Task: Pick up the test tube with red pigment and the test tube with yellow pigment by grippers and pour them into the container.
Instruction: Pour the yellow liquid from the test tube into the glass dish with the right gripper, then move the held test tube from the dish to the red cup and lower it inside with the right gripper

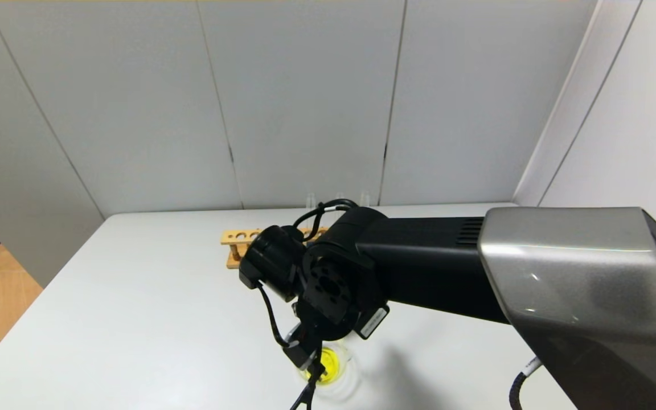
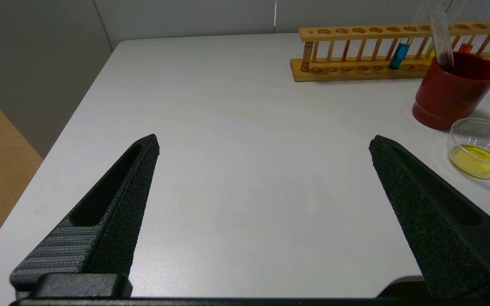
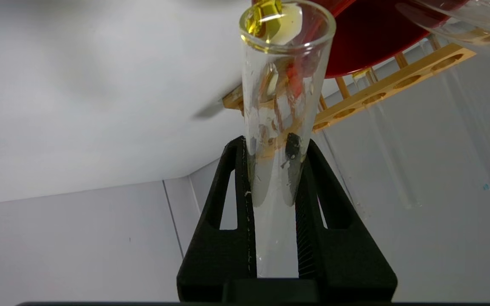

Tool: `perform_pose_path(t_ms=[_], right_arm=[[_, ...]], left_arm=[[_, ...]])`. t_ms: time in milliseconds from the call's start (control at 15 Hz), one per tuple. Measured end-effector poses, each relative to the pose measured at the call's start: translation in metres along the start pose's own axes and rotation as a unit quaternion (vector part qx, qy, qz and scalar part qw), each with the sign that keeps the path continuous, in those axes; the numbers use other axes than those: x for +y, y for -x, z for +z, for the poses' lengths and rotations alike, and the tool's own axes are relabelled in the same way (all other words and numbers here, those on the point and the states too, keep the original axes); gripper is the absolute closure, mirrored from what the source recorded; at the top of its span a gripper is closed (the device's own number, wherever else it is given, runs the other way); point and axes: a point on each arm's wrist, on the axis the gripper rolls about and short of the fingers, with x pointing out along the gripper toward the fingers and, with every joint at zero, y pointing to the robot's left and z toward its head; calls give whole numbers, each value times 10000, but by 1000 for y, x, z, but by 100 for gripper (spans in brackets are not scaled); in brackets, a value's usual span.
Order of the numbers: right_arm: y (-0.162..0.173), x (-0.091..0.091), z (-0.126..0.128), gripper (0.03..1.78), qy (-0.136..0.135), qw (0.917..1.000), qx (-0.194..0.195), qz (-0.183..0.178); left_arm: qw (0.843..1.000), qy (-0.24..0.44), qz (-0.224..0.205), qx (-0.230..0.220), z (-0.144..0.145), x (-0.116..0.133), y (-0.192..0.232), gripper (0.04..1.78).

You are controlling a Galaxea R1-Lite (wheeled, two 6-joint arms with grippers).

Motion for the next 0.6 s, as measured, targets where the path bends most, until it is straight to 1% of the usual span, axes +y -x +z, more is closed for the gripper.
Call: perform_pose_path(t_ms=[267, 600], right_arm=[[1, -1, 0, 146, 147, 9994, 305, -52], [3, -1, 2, 146, 173, 9993, 310, -77]], left_arm=[[10000, -6, 0, 2, 0, 0, 0, 7], [10000, 0, -2, 2, 0, 0, 0, 7]])
